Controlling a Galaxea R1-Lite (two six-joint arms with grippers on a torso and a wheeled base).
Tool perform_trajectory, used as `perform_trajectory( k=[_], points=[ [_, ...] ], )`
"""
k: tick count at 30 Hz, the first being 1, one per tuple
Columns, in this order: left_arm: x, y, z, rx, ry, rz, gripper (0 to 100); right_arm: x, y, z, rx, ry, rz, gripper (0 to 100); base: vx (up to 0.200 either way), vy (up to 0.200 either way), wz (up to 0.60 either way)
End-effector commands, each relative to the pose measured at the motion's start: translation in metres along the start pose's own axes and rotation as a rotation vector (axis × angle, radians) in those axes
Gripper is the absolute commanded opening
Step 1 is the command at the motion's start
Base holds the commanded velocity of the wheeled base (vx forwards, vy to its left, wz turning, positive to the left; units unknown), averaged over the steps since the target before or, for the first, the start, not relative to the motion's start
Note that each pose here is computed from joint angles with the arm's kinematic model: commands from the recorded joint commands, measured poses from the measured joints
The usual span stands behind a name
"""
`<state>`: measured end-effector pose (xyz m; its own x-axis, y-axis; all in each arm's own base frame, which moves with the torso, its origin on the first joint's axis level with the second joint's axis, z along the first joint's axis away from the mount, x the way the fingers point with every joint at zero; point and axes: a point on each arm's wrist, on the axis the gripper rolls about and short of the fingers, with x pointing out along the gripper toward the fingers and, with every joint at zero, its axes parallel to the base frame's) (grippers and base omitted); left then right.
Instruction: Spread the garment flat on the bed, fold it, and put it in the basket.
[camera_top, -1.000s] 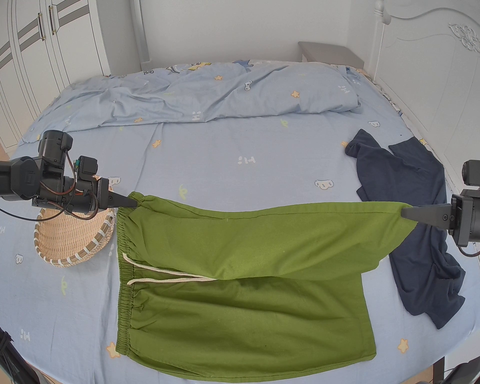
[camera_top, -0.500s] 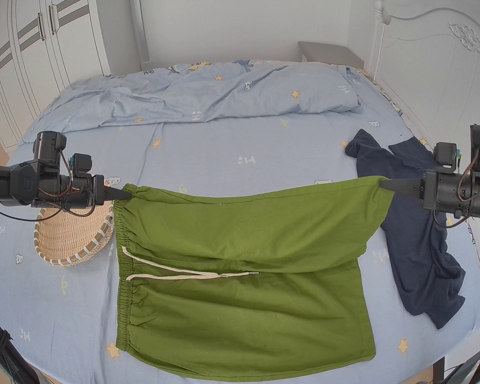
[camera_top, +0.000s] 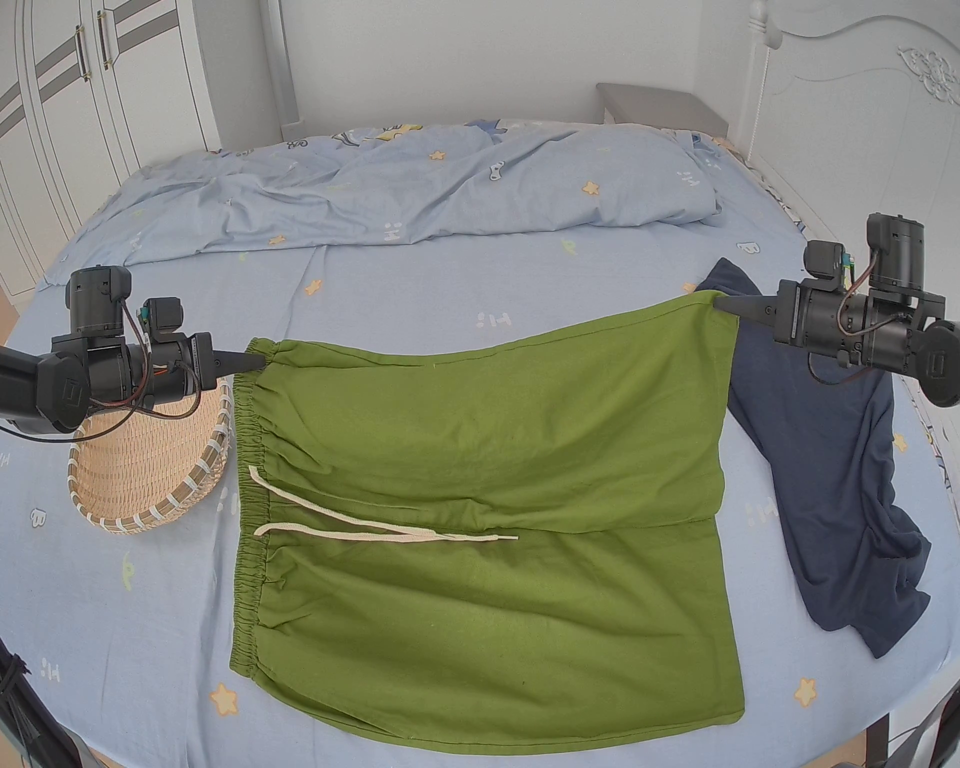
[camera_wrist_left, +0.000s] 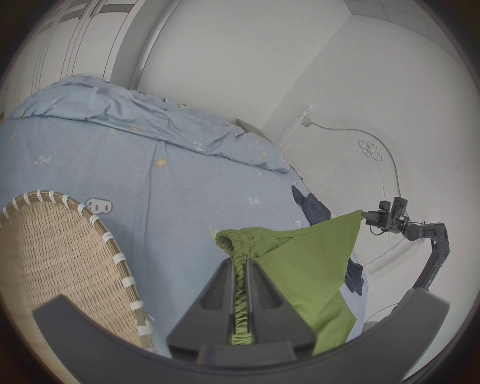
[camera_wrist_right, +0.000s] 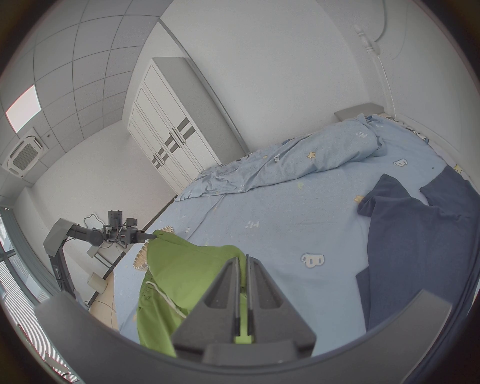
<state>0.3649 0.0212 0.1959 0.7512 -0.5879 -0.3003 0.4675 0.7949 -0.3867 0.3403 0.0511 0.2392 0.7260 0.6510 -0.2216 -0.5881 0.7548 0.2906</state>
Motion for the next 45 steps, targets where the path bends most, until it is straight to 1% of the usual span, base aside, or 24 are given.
perform_trajectory(
  k=[1, 4, 5, 11, 18, 21, 25, 26, 28, 33, 37, 45],
  points=[
    [0.014, 0.014, -0.01, -0.036, 0.002, 0.006, 0, 0.032, -0.031, -0.008, 0.027, 0.027, -0.027, 0, 0.0, 0.0, 0.0],
    [0.019, 0.018, -0.011, -0.032, -0.01, 0.004, 0, 0.037, -0.036, -0.008, 0.029, 0.027, -0.031, 0, 0.0, 0.0, 0.0],
    [0.024, 0.023, -0.012, -0.032, -0.022, 0.004, 0, 0.043, -0.04, -0.007, 0.026, 0.023, -0.031, 0, 0.0, 0.0, 0.0],
    [0.037, 0.034, -0.012, -0.017, -0.078, -0.004, 0, 0.056, -0.058, -0.002, 0.023, 0.007, -0.051, 0, 0.0, 0.0, 0.0],
    [0.051, 0.047, -0.01, -0.005, -0.099, -0.005, 0, 0.074, -0.08, -0.006, 0.032, 0.009, -0.066, 0, 0.0, 0.0, 0.0],
    [0.056, 0.05, -0.01, -0.002, -0.103, -0.002, 0, 0.081, -0.084, -0.006, 0.04, 0.014, -0.067, 0, 0.0, 0.0, 0.0],
    [0.063, 0.055, -0.009, 0.0, -0.113, 0.029, 0, 0.086, -0.088, -0.006, 0.045, 0.02, -0.068, 0, 0.0, 0.0, 0.0],
    [0.069, 0.058, -0.009, 0.002, -0.119, 0.048, 0, 0.09, -0.09, -0.006, 0.046, 0.023, -0.067, 0, 0.0, 0.0, 0.0],
    [0.072, 0.061, -0.009, 0.001, -0.122, 0.055, 0, 0.093, -0.093, -0.007, 0.05, 0.026, -0.069, 0, 0.0, 0.0, 0.0],
    [0.076, 0.063, -0.009, 0.0, -0.12, 0.054, 0, 0.1, -0.1, -0.012, 0.055, 0.031, -0.124, 0, 0.0, 0.0, 0.0],
    [0.078, 0.064, -0.01, -0.003, -0.119, 0.054, 0, 0.101, -0.102, -0.014, 0.061, 0.037, -0.126, 0, 0.0, 0.0, 0.0],
    [0.087, 0.072, -0.016, -0.013, -0.107, 0.058, 0, 0.111, -0.111, -0.031, 0.087, 0.073, -0.134, 0, 0.0, 0.0, 0.0]
  ],
)
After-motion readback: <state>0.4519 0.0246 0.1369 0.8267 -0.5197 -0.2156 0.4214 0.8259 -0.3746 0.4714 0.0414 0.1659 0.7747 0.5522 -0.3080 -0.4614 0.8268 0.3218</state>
